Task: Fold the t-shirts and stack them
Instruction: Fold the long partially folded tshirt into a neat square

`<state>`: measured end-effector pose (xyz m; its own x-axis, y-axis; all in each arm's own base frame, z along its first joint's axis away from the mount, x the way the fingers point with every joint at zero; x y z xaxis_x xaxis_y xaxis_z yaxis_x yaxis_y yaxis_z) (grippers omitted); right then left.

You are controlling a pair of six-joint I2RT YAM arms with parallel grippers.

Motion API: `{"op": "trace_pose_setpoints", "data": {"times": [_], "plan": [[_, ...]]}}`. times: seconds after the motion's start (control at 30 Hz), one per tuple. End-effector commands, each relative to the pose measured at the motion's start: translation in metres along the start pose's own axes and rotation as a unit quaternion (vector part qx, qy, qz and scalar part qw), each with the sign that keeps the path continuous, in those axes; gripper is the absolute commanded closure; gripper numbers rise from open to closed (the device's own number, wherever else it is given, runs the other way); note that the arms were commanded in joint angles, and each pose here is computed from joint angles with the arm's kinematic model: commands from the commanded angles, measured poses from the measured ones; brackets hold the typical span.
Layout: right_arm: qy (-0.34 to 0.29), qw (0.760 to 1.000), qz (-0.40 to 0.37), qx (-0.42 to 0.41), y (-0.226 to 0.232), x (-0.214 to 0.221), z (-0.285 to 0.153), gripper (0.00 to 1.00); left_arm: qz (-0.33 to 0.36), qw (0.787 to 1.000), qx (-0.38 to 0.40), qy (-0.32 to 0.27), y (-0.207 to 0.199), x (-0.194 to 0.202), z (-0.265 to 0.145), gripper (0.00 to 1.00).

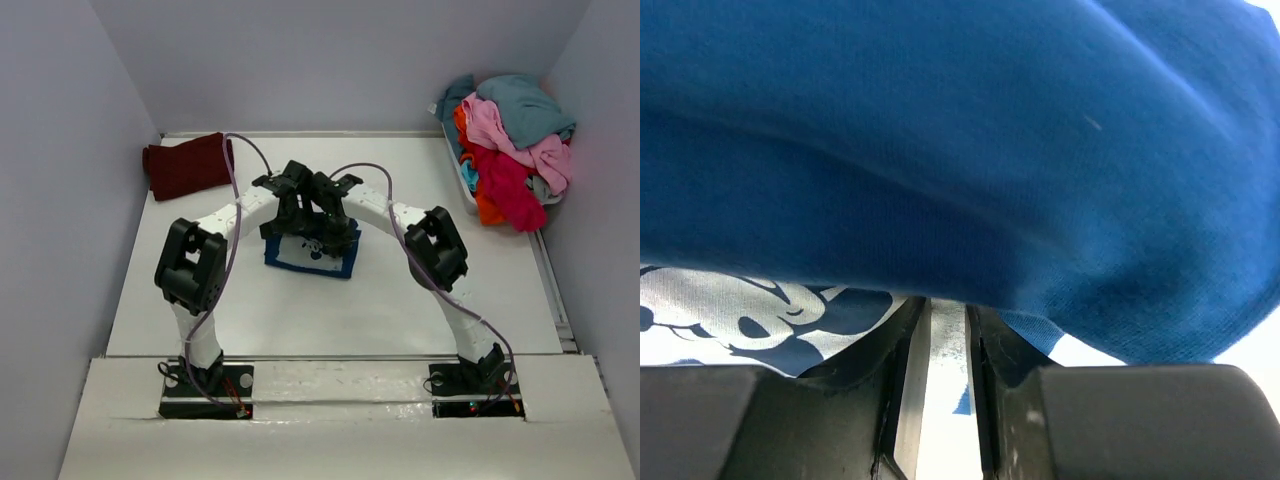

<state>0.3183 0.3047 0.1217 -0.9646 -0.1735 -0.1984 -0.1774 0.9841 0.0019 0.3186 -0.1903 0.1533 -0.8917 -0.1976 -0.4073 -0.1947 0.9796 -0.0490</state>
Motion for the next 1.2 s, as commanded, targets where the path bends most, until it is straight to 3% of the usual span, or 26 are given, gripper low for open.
{"op": "trace_pose_setpoints", "data": {"times": [0.0, 0.27, 0.6, 1.17], "plan": [[-0.038, 0.999, -0.003, -0.022, 0.007, -0.01, -0.018, 0.73, 0.017, 0.995, -0.055, 0.084, 0.029, 0.046, 0.029, 0.01], [-0.055, 0.998, -0.001, -0.024, 0.008, -0.016, -0.031, 0.73, 0.014, 0.997, -0.05, 0.055, 0.031, 0.032, 0.011, 0.01], [-0.076, 0.996, 0.028, -0.021, -0.009, -0.04, -0.037, 0.71, 0.011, 0.994, -0.054, 0.095, 0.051, 0.055, 0.028, 0.01], [-0.071, 0.994, 0.074, -0.025, -0.049, -0.099, 0.011, 0.71, 0.019, 0.995, -0.046, 0.081, 0.048, 0.045, 0.021, 0.01]]}}
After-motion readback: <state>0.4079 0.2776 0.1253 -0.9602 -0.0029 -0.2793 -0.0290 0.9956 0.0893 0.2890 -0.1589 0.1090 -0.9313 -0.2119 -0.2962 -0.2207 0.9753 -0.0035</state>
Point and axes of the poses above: each gripper's point midway between its finger pads, its own z axis out along the fingers, its own y axis along the line the jaws close on, x = y × z, the point moved 9 cm from there along -z, back along the fingers, and after that the axes turned 1 degree about -z, right-handed, at the moved point
